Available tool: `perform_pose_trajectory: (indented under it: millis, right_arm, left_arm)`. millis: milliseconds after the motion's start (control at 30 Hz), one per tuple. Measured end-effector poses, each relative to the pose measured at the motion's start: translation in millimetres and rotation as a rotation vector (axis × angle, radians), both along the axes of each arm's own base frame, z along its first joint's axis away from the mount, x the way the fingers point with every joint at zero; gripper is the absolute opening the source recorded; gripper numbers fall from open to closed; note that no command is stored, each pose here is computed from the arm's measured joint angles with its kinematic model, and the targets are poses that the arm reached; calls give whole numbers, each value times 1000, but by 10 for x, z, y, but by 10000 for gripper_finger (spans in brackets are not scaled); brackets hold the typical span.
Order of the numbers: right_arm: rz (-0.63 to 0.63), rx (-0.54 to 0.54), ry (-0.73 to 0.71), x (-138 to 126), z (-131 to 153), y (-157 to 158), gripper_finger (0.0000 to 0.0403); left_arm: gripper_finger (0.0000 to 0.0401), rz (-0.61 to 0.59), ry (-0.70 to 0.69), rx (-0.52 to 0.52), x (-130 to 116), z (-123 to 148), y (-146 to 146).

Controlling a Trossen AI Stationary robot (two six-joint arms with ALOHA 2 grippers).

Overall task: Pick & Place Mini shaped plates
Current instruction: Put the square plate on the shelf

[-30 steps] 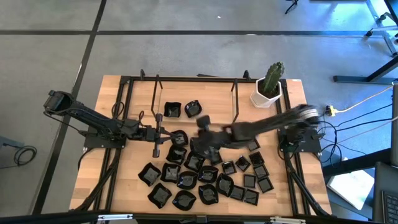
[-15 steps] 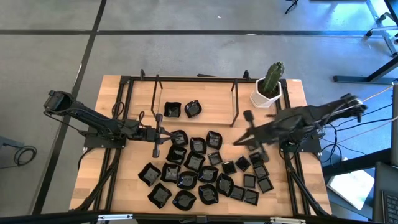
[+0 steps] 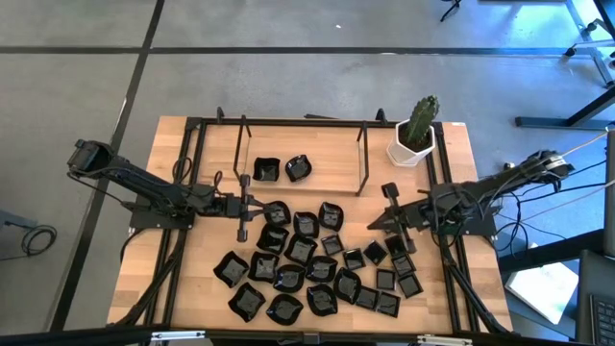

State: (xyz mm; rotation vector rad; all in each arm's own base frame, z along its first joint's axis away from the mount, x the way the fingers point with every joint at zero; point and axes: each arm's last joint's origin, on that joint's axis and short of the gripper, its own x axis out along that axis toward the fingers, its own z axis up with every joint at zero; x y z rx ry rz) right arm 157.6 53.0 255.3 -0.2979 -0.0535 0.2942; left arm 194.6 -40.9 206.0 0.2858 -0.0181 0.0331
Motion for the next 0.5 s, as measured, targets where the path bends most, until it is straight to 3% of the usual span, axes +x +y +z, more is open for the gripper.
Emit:
perform_pose_trajectory:
  millis: [267,500]
  right_arm:
    - [165,13,7,-19,2,44,4]
    - [165,4,39,25,-43,59,8]
  left_arm:
    - [7,1,0,1,0,0,0]
    - [4,0,-1,-17,0,0,0]
